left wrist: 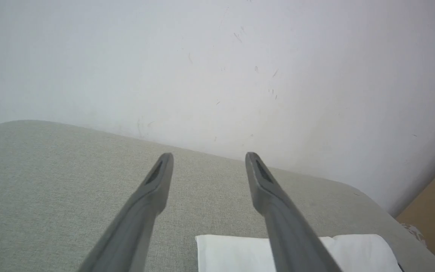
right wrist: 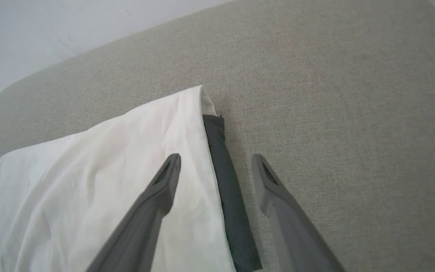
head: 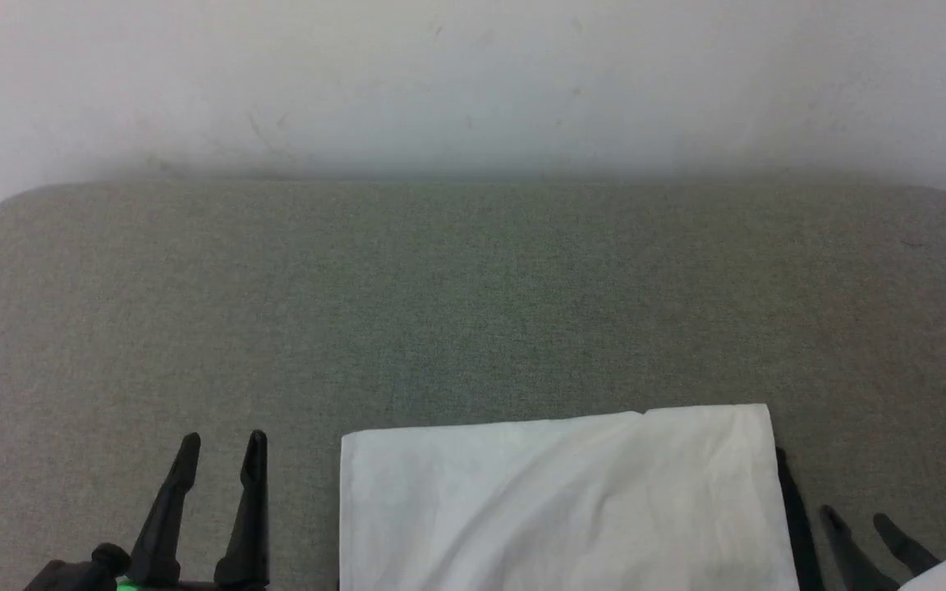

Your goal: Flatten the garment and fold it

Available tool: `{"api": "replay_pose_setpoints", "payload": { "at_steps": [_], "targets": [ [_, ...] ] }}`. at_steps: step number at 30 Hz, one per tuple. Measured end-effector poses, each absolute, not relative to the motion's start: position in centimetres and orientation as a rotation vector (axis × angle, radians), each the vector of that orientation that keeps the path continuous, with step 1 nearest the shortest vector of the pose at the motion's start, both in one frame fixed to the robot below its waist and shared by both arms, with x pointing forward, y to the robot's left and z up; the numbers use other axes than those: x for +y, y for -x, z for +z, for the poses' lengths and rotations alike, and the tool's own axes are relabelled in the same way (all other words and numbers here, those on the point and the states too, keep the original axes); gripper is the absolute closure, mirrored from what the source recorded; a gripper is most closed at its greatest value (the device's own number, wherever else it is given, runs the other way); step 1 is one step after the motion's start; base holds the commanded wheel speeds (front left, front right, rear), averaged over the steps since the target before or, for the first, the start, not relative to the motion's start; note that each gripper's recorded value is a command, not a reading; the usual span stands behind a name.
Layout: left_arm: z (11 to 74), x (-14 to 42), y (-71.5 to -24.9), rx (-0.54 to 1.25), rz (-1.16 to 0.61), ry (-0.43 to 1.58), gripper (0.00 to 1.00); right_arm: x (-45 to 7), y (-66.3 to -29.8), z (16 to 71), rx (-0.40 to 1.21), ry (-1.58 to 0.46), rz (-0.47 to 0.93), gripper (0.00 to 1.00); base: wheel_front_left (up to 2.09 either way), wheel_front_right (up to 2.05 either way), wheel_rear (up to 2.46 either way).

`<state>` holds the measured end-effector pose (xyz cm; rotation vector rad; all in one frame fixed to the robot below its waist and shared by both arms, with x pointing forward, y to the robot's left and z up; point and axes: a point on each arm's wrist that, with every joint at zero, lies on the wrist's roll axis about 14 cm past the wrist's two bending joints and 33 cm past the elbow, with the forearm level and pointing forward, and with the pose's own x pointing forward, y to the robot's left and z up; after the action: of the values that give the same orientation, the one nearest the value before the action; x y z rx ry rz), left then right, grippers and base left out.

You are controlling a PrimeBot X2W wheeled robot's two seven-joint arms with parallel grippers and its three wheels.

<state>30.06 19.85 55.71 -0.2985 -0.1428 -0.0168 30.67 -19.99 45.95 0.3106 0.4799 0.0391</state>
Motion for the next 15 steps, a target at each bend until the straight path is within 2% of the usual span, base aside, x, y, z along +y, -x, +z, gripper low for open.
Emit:
{"api": "replay_pose_setpoints", "payload": {
  "at_steps": [6, 15],
  "targets": [
    [55.3, 20.0, -30.8, -0.150, 0.007, 0.205, 0.00, -18.9, -31.3, 42.8, 0.606, -0.298, 0.061, 0.00, 0.00, 0.00, 0.00],
    [53.9, 20.4, -30.6, -0.114, 0.035, 0.175, 0.00, -17.8, -32.2, 38.9, 0.738, -0.255, 0.085, 0.00, 0.00, 0.00, 0.00]
  ]
}}
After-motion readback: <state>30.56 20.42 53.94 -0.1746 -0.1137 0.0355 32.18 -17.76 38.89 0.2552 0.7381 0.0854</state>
